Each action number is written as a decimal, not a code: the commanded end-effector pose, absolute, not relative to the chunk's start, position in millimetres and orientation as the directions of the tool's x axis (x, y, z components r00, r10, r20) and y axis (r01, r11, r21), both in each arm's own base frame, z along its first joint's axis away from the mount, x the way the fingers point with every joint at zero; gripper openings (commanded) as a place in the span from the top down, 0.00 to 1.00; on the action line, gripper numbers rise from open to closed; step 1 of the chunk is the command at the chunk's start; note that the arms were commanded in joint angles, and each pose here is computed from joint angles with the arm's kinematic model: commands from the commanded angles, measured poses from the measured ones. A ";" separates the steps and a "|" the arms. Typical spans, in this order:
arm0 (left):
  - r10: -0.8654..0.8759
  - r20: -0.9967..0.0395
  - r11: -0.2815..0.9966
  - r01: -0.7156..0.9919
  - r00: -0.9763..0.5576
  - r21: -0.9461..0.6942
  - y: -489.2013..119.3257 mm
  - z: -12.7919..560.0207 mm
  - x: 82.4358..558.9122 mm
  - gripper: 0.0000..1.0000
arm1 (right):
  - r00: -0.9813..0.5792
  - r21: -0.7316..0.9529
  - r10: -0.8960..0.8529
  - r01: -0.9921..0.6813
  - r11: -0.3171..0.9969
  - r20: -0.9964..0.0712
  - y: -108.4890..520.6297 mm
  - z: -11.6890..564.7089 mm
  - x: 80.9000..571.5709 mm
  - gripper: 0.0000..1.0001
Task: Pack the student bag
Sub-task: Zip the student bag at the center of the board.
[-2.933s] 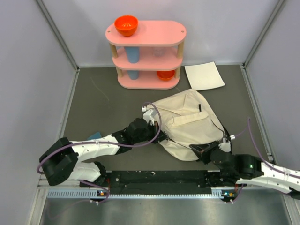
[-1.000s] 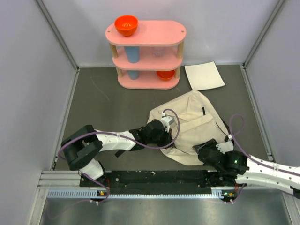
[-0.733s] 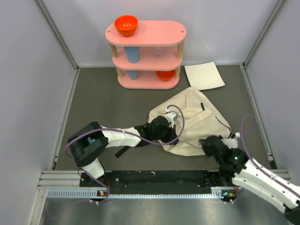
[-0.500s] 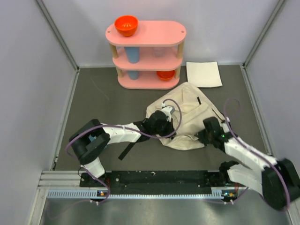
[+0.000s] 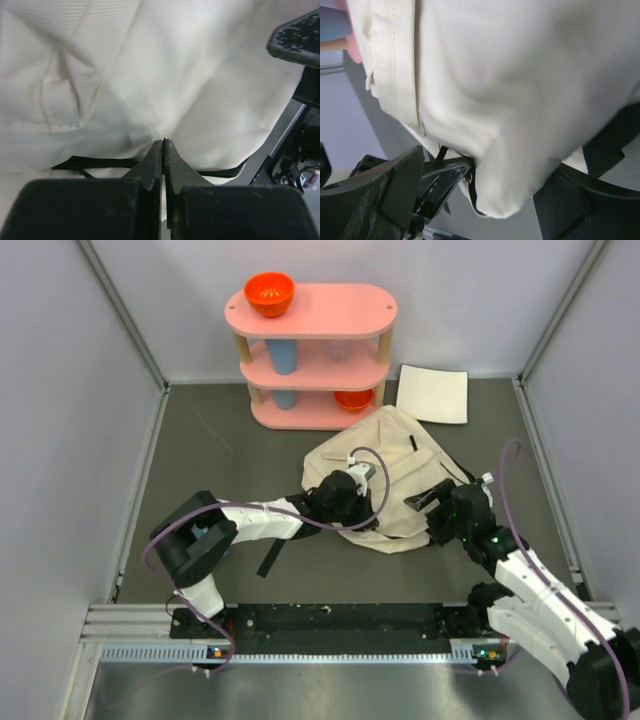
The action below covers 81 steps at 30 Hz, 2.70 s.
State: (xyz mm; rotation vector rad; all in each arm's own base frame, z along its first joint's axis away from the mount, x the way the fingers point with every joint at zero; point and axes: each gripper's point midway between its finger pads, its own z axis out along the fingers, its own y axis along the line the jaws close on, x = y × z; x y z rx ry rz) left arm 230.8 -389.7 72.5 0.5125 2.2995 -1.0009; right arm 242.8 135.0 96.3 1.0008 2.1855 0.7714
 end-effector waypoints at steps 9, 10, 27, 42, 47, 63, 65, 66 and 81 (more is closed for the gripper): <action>0.069 -0.679 0.605 0.572 -0.731 -0.554 -399.3 97.2 221.4 1.00 | -0.525 0.741 0.847 0.535 0.406 -0.085 174.7 93.6 171.0 0.19; 0.061 -0.682 0.609 0.569 -0.729 -0.553 -397.9 99.2 221.4 1.00 | -0.523 0.743 0.851 0.550 0.382 -0.050 183.1 91.6 163.4 0.20; 0.057 -0.669 0.628 0.548 -0.741 -0.553 -374.6 81.9 205.2 1.00 | -0.432 0.815 0.896 0.480 0.325 -0.103 207.3 102.2 205.4 0.77; 0.076 -0.723 0.789 0.485 -0.687 -0.377 -328.8 62.0 232.3 1.00 | -0.404 0.812 0.907 0.487 0.323 -0.119 171.8 76.8 185.6 1.00; 0.057 -0.729 0.821 0.447 -0.682 -0.354 -309.6 60.6 244.6 1.00 | -0.402 0.811 0.908 0.490 0.319 -0.114 167.7 72.5 182.2 1.00; 0.061 -0.739 0.852 0.420 -0.671 -0.312 -281.1 66.2 266.3 1.00 | -0.467 0.803 0.868 0.445 0.397 -0.170 172.7 79.9 179.1 1.00; 0.070 -0.744 0.821 0.461 -0.665 -0.335 -287.4 77.7 260.6 1.00 | -0.520 0.798 0.827 0.395 0.456 -0.215 183.9 90.6 181.5 1.00; 0.067 -0.748 0.817 0.466 -0.660 -0.338 -288.7 83.8 261.2 0.97 | -0.536 0.806 0.816 0.372 0.460 -0.218 190.9 97.4 183.7 1.00; -0.106 -0.865 0.919 0.284 -0.491 -0.274 -213.7 176.6 274.8 0.10 | -0.777 0.760 0.499 0.041 0.648 -0.384 326.7 139.3 168.1 0.99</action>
